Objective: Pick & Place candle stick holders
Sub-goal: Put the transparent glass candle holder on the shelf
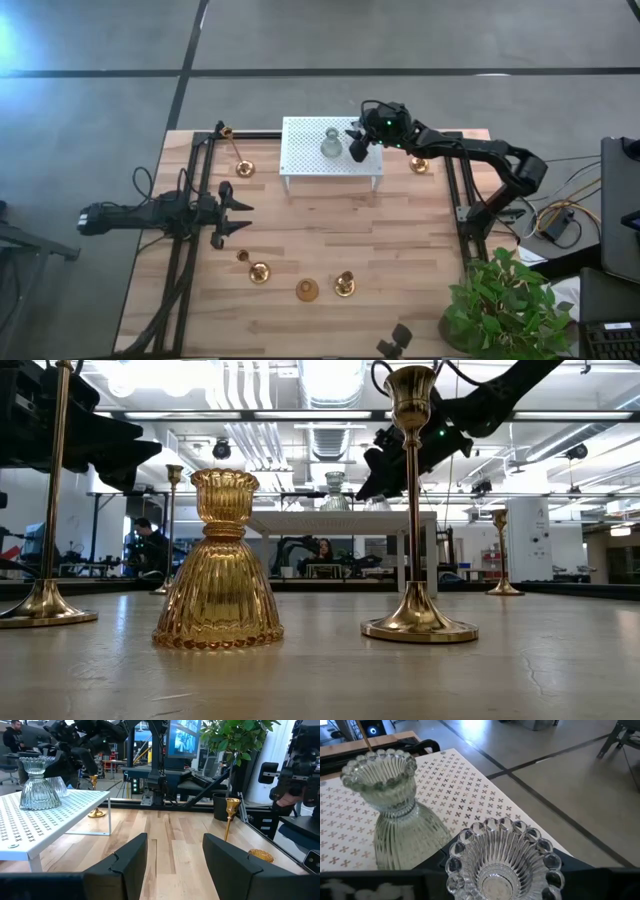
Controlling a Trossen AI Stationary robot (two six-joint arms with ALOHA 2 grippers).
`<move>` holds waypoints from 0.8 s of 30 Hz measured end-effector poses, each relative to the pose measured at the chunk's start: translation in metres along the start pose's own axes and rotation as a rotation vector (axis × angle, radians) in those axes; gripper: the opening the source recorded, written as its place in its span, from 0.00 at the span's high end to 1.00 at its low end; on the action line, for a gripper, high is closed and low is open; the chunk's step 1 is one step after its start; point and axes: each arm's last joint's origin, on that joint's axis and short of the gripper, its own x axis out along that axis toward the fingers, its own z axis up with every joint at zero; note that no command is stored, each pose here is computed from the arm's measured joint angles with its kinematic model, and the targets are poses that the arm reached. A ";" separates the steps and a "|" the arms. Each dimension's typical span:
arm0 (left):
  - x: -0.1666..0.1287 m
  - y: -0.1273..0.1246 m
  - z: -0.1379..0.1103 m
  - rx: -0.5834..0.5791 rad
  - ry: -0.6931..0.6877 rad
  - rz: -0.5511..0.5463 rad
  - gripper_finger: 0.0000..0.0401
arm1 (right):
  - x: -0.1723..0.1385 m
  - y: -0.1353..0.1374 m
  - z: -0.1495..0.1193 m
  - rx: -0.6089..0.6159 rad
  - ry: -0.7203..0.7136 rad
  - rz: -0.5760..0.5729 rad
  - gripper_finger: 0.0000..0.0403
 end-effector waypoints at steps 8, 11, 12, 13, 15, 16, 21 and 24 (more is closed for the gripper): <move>0.000 0.000 0.000 0.000 0.000 0.000 0.51 | 0.002 0.000 0.003 -0.004 -0.039 0.003 0.60; 0.000 0.000 0.000 0.000 0.000 0.000 0.51 | 0.002 0.000 0.005 -0.004 -0.063 0.002 0.57; 0.000 0.000 0.000 0.000 0.000 0.000 0.51 | 0.002 0.000 0.006 -0.005 -0.068 0.001 0.56; 0.000 0.000 0.000 0.000 0.000 0.000 0.51 | 0.002 0.000 0.006 -0.007 -0.072 0.001 0.54; 0.000 0.000 0.000 0.000 0.000 0.000 0.51 | 0.001 0.000 0.006 -0.012 -0.075 -0.003 0.51; 0.000 0.000 0.000 0.000 0.000 0.000 0.51 | 0.001 0.000 0.006 -0.011 -0.075 -0.004 0.50; 0.000 0.000 0.000 0.000 0.000 0.000 0.51 | 0.001 0.000 0.007 -0.009 -0.076 -0.004 0.43; 0.000 0.000 0.000 0.000 0.000 0.000 0.51 | 0.000 0.000 0.008 -0.009 -0.082 -0.005 0.38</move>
